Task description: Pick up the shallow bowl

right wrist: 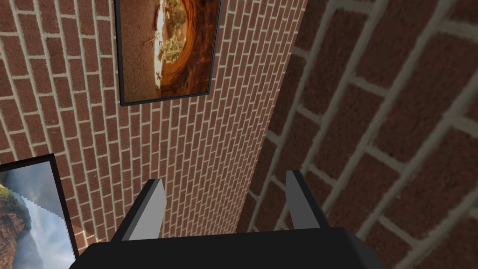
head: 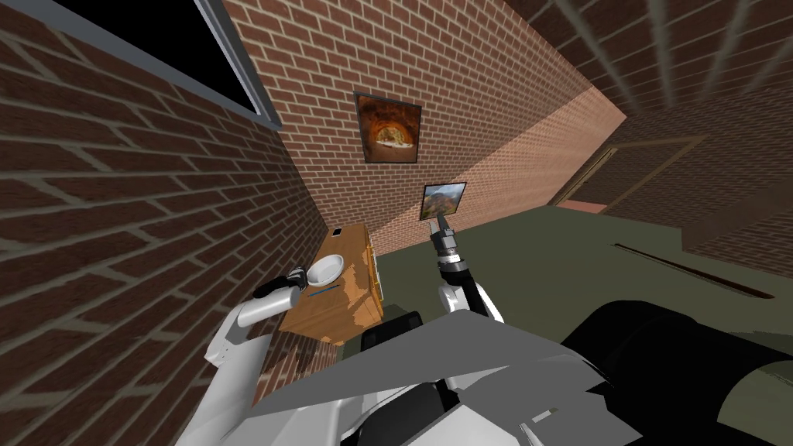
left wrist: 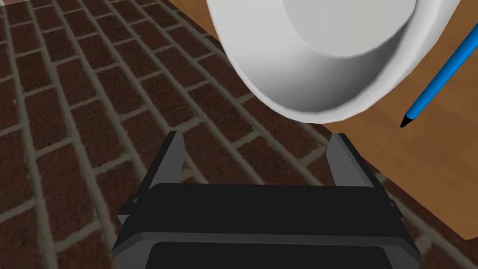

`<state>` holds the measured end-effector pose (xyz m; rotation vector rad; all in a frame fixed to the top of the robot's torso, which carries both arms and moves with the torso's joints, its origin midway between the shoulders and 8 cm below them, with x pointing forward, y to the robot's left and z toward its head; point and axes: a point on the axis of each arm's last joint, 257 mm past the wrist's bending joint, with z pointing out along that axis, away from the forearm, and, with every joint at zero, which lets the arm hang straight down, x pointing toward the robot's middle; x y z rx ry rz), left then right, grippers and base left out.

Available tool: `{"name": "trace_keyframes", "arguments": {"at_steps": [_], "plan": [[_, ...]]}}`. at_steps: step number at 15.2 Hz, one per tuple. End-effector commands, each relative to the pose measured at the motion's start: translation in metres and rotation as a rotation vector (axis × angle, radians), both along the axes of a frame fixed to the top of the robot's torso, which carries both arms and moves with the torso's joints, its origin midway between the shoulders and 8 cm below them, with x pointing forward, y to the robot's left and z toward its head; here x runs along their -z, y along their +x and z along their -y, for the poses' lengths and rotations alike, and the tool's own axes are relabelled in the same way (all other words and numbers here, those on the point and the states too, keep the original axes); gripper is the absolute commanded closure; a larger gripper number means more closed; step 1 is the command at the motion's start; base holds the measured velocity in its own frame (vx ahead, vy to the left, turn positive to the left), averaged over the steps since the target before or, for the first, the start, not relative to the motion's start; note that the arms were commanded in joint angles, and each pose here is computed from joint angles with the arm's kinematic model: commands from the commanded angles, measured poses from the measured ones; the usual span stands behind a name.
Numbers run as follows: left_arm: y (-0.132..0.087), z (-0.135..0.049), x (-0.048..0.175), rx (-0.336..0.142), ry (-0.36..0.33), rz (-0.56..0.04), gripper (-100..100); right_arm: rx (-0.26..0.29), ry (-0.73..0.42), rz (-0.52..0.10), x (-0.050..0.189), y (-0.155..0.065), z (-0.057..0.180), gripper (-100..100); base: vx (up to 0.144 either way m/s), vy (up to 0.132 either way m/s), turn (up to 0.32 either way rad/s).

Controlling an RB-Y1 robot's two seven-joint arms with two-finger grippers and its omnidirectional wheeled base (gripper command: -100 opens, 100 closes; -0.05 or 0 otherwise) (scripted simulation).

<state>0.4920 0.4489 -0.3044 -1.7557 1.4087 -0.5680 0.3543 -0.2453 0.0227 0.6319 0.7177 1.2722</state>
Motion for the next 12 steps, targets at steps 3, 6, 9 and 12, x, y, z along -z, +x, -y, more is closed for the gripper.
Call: {"name": "trace_keyframes", "arguments": {"at_steps": [3, 6, 9, 12], "plan": [[-0.007, -0.005, 0.015, -0.031, -0.033, -0.079, -100, 0.0, 0.0, 0.0, 0.0, 0.0, 0.0, 0, -0.008, 0.009, -0.037], [-0.011, -0.007, 0.024, -0.05, -0.057, -0.128, -100, 0.0, 0.0, 0.0, 0.0, 0.0, 0.0, 0, -0.011, 0.011, -0.078], [-0.018, -0.009, 0.034, -0.07, -0.083, -0.183, -100, 0.0, 0.0, 0.0, 0.0, 0.0, 0.0, 0, -0.01, 0.013, -0.071], [-0.023, -0.009, 0.041, -0.087, -0.108, -0.23, -100, 0.0, 0.0, 0.0, 0.0, 0.0, 0.0, 0, -0.008, 0.012, -0.071]]}}
